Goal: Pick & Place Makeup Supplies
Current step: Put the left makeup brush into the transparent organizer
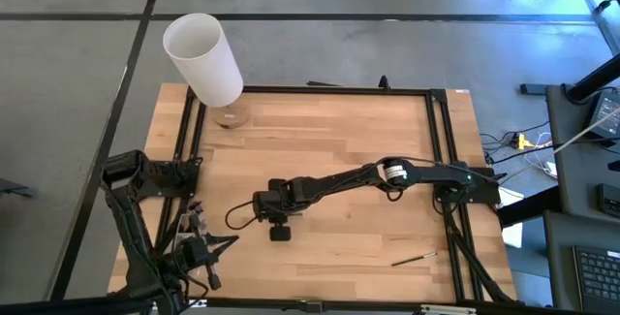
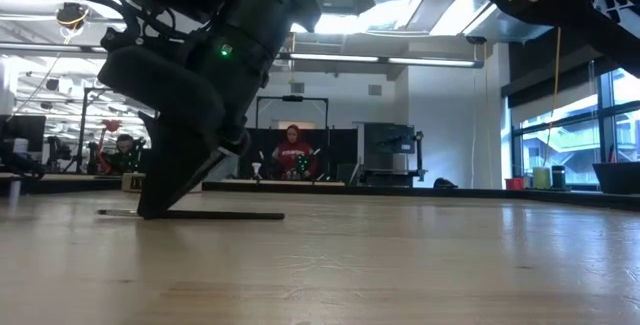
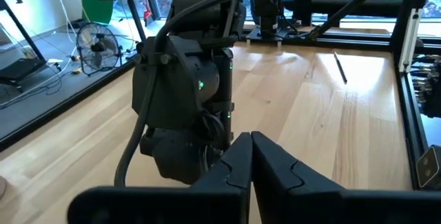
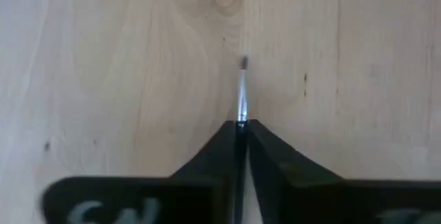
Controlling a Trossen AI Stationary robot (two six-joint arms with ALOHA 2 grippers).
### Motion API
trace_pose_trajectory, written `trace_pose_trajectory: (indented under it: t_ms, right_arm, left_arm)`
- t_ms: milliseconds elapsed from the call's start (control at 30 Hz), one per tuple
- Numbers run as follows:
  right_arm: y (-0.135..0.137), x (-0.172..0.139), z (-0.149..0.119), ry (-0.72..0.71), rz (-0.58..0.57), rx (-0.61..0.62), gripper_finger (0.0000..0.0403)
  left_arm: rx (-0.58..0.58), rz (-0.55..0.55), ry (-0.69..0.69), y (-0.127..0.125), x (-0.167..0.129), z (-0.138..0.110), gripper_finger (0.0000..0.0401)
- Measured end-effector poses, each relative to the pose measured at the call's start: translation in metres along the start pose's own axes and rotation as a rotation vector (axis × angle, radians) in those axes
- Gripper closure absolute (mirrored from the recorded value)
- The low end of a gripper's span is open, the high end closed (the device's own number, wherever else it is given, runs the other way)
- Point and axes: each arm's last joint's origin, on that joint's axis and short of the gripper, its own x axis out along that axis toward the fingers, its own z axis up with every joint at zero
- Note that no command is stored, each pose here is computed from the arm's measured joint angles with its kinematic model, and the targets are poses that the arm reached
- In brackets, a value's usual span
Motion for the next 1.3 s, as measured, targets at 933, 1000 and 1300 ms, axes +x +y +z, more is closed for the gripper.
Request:
trace_pose_trajectory:
  t_ms: [933,1000,1300]
  right_arm:
    - [-0.005,-0.147,0.032,-0.257,-0.094,-0.035,0.0398]
    - [-0.006,-0.166,0.032,-0.301,-0.092,-0.031,0.0398]
    - [-0.005,-0.185,-0.030,-0.360,-0.148,0.101,0.0383]
  left_arm:
    - [-0.218,0.069,0.278,-0.002,-0.010,-0.012,0.0397]
    - [-0.228,0.052,0.284,-0.005,-0.011,-0.013,0.0397]
    - [-0.149,0.000,0.191,-0.018,0.017,-0.027,0.0385]
